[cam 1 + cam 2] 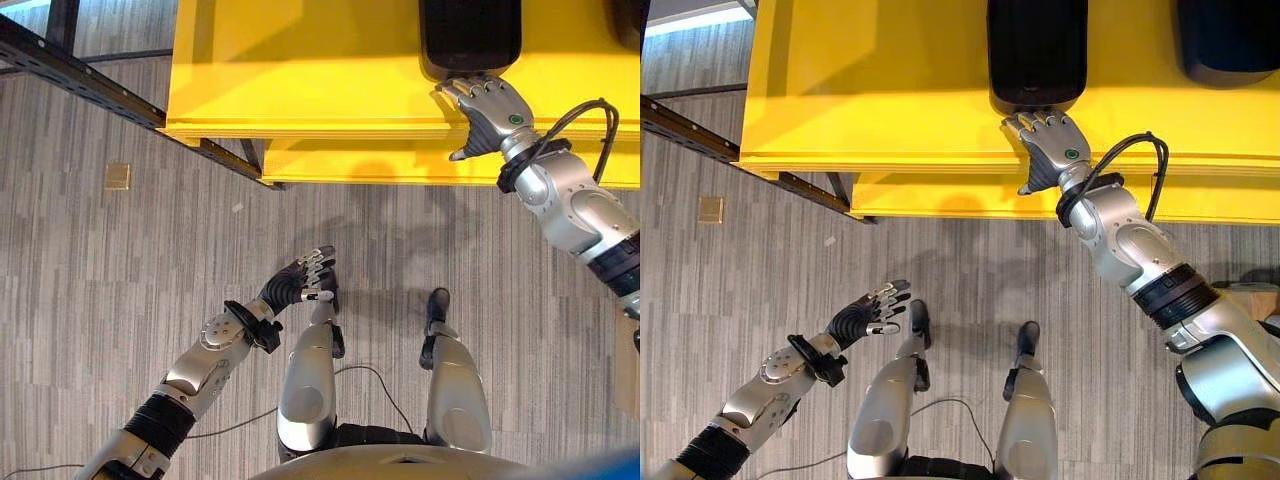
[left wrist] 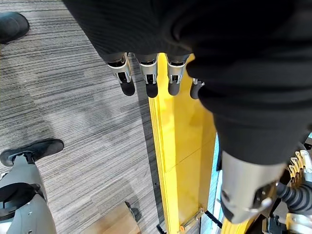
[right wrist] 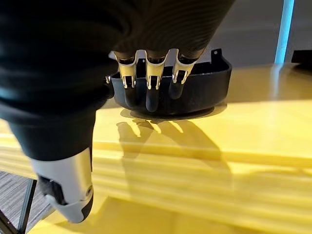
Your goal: Move parts from the plastic box to the shelf.
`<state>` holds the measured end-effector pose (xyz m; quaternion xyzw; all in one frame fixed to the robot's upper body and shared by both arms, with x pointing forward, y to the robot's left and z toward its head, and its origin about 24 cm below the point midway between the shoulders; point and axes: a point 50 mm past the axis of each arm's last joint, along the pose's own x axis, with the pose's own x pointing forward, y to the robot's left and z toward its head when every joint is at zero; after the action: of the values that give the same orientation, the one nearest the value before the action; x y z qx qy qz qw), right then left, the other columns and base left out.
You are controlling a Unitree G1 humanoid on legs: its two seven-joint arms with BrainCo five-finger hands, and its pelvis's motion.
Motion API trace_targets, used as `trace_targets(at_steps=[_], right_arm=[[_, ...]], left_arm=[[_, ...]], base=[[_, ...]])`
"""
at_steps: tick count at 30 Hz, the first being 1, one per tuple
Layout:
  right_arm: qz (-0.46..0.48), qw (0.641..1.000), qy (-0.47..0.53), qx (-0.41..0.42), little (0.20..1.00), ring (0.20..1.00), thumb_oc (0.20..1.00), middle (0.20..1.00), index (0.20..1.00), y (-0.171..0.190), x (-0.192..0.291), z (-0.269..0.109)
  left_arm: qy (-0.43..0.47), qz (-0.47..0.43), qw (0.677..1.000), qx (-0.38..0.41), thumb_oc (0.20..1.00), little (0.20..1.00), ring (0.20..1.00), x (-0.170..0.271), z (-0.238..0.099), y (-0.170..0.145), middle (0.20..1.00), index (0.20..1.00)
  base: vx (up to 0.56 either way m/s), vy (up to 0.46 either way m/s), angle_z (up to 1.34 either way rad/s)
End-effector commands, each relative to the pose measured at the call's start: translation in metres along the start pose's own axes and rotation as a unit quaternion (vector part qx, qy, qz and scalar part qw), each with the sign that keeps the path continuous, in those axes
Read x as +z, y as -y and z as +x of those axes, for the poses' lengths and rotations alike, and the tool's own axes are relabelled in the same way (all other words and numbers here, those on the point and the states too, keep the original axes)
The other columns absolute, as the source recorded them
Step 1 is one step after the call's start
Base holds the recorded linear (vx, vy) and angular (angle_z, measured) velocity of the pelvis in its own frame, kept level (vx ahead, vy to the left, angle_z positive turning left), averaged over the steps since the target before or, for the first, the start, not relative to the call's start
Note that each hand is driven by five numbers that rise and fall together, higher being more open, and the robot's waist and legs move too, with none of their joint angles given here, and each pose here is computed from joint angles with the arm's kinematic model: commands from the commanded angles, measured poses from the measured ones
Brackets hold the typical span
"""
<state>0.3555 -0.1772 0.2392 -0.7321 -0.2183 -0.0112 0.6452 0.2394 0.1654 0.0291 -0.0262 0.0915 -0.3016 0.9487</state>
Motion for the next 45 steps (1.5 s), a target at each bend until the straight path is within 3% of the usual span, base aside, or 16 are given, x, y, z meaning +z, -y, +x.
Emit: trace_targets(at_steps=[1, 34, 45], right_arm=[[-0.042, 0.996, 0.000, -0.084, 1.000, 1.000, 1.000, 1.000, 1.000, 0.045, -0.001, 0.019], [-0.096, 0.987, -0.048, -0.121, 1.000, 1.000, 1.000, 1.000, 1.000, 0.084, -0.025, 0.038], [-0.064, 0.987, -0.060, -0.132, 1.000, 1.000, 1.000, 1.000, 1.000, 0.078, -0.027, 0.035]], left_arm=[[0.019, 0.007, 0.999, -0.032, 1.000, 1.000, 1.000, 0.002, -0.001, 0.016, 1.000, 1.000], [0.009, 0.017, 0.999, -0.049, 1.000, 1.000, 1.000, 0.005, -0.005, 0.017, 1.000, 1.000], [0.008, 0.012, 0.999, -0.051, 1.000, 1.000, 1.000, 0.003, -0.006, 0.018, 1.000, 1.000]], base=[[0.00, 0.000, 0.00], [0.00, -0.002, 0.01], [0.00, 0.000, 0.00]])
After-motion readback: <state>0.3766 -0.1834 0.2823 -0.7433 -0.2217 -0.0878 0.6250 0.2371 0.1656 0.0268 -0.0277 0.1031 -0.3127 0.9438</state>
